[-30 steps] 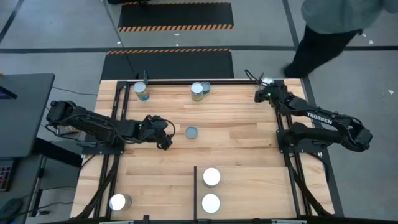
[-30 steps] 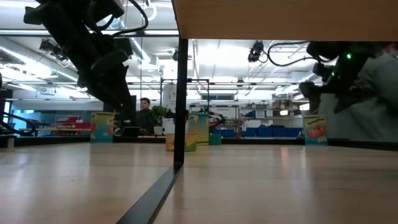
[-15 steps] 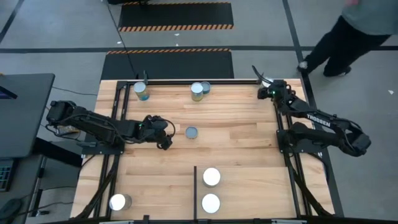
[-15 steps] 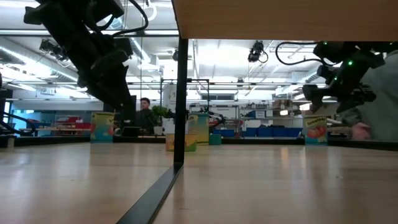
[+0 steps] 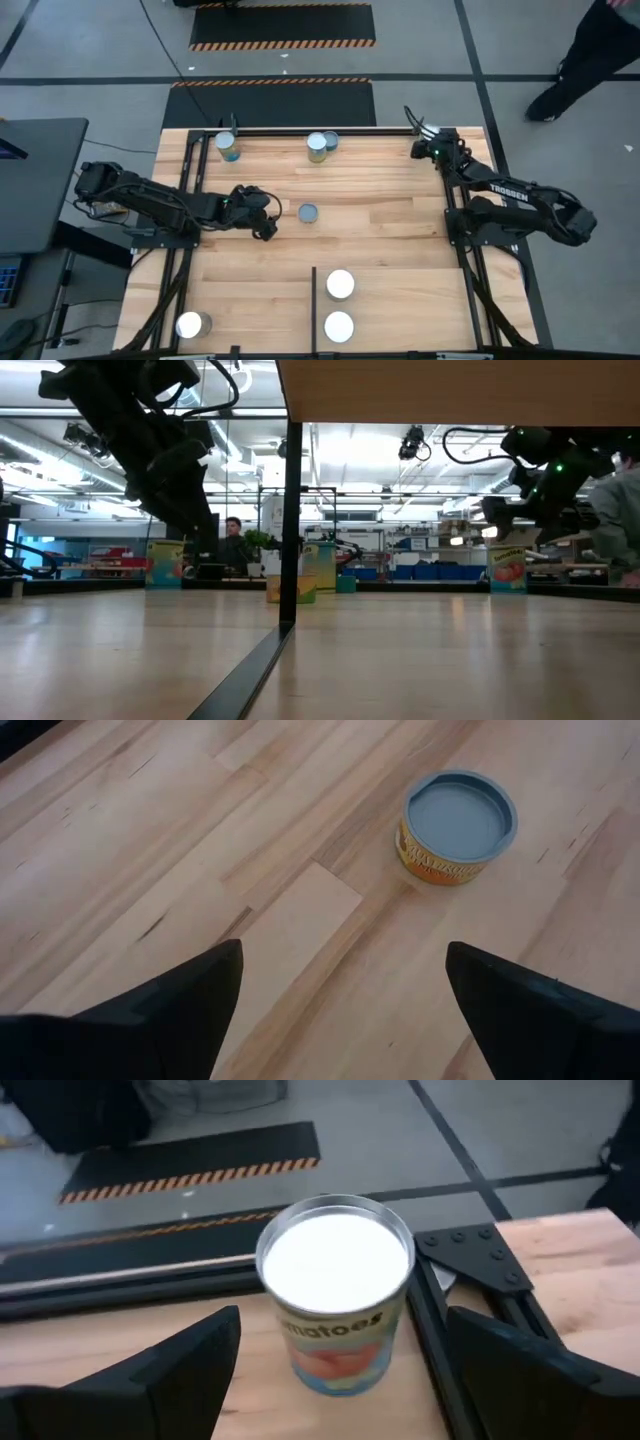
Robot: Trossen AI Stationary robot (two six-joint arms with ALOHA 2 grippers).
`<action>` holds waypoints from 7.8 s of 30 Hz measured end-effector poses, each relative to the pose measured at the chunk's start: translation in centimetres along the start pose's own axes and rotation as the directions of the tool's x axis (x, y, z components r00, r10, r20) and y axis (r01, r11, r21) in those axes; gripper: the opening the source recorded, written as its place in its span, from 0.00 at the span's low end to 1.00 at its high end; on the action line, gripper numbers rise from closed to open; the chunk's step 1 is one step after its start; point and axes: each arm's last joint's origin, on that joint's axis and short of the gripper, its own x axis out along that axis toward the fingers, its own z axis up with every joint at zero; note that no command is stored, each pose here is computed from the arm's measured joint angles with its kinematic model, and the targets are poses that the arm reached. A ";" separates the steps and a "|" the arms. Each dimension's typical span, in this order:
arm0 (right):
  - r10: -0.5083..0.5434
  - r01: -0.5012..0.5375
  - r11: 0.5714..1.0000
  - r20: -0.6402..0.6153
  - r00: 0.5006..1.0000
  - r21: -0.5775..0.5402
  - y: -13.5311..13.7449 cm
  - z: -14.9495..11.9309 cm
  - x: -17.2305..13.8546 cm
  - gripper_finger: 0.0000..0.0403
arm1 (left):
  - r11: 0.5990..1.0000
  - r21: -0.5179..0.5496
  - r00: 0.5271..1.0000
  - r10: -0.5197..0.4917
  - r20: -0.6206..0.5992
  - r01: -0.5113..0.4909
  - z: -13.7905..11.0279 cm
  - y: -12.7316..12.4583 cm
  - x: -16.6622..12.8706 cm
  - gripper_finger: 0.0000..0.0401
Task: Pick and place cans onto a shelf
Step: Put the right canned tomatoes on the shelf, then put the canned tomatoes aligned with the other canned tomatoes on the shelf
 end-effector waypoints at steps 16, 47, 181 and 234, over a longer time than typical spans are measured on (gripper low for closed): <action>-0.134 0.121 0.890 0.000 0.991 0.440 -0.6 -0.4 1.4 0.86 | 1.000 -0.001 1.000 -0.001 0.001 0.001 0.0 0.0 0.0 0.89; -0.068 0.063 0.924 -0.001 0.998 0.377 0.4 -0.5 1.9 0.31 | 1.000 -0.001 1.000 -0.001 0.001 0.001 0.0 0.0 0.0 0.89; 0.706 -0.920 -0.240 -0.706 0.054 -0.311 10.8 -2.9 -32.5 0.05 | 0.998 -0.040 0.998 -0.042 0.052 0.044 0.6 -0.5 0.0 0.89; 0.910 -0.776 -0.192 -0.405 0.089 -0.601 13.1 6.0 -23.6 0.35 | 0.975 0.053 0.912 -0.219 0.346 0.214 3.9 -2.2 -0.8 0.89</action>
